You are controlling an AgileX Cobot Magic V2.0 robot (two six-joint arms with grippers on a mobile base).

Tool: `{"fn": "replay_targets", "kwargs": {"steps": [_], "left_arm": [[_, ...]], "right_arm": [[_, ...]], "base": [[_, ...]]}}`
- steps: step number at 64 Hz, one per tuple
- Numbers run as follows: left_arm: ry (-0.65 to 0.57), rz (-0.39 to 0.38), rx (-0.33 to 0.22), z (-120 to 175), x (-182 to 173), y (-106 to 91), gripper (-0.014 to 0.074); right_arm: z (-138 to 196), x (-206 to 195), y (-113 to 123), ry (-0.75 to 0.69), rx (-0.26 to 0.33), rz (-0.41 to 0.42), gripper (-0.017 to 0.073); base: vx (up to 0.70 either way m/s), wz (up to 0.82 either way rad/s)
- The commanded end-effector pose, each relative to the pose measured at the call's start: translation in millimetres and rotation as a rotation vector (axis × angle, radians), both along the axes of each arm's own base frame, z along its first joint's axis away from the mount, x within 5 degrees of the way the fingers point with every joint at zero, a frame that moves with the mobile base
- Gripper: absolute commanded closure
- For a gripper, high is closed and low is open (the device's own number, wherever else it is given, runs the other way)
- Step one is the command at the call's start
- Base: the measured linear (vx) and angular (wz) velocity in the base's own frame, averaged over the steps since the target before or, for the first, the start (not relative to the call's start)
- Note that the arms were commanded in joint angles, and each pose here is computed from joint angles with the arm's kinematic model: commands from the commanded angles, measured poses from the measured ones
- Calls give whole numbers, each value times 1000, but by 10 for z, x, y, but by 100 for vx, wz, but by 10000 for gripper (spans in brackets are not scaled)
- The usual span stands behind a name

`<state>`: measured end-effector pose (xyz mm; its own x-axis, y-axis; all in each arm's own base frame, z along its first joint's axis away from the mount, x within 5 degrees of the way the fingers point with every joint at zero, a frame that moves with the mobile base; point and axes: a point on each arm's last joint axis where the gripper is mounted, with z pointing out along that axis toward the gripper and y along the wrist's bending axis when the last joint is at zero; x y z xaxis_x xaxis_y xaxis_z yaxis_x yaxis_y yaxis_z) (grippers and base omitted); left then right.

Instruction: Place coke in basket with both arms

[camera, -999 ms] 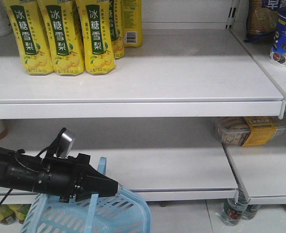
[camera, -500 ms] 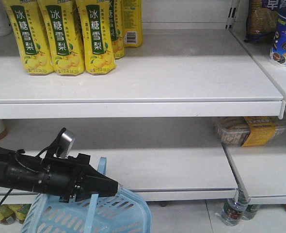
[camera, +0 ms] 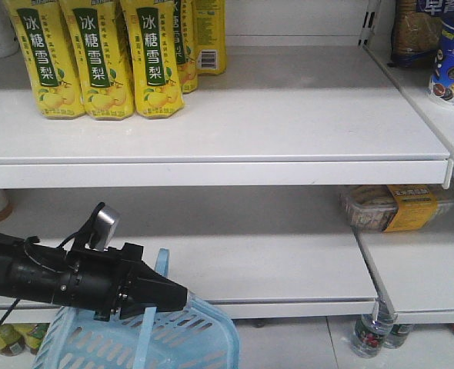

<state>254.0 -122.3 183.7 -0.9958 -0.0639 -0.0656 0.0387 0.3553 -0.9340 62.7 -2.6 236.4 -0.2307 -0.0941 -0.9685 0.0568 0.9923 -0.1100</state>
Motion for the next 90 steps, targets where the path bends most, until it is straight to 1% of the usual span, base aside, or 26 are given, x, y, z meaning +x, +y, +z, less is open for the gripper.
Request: {"fn": "replay_targets", "kwargs": {"steps": [1, 3, 10, 16, 22, 24, 25, 26, 27, 28, 30, 63, 73, 90], "left_arm": [[-65, 9, -138, 291, 24, -41, 600], [-65, 9, -138, 291, 24, -41, 600], [-65, 9, -138, 291, 24, -41, 600], [-65, 9, -138, 291, 24, -41, 600], [-65, 9, -138, 291, 24, -41, 600], [-65, 9, -138, 291, 24, -41, 600], [-65, 9, -138, 291, 24, -41, 600], [-65, 9, -138, 291, 24, -41, 600], [-65, 9, -138, 291, 24, -41, 600], [-65, 9, -138, 291, 24, -41, 600], [-65, 9, -138, 291, 24, -41, 600], [-65, 9, -138, 291, 24, -41, 600], [-65, 9, -138, 291, 24, -41, 600], [-65, 9, -138, 291, 24, -41, 600]], "right_arm": [[102, 19, -22, -76, -11, -23, 212], [101, 18, -22, -76, -10, -23, 212], [109, 20, -15, -88, 30, -23, 214], [112, 21, -16, -91, 25, -23, 253], [112, 21, -16, -90, 22, -22, 378], [112, 21, -16, -91, 23, -23, 437], [112, 21, -16, -91, 23, -23, 449], [112, 21, -16, -91, 23, -23, 484], [112, 21, -16, -91, 23, -23, 496], [113, 21, -16, -91, 23, -23, 543], [114, 21, -17, -93, 24, -23, 575], [108, 20, -14, -86, 29, -21, 569], [107, 21, 11, -85, 31, 17, 569], [107, 21, 12, -85, 31, 18, 569]], "base": [[0, 0], [0, 0], [0, 0], [0, 0], [0, 0], [0, 0], [0, 0], [0, 0], [0, 0], [0, 0], [0, 0], [0, 0], [0, 0], [0, 0]]}}
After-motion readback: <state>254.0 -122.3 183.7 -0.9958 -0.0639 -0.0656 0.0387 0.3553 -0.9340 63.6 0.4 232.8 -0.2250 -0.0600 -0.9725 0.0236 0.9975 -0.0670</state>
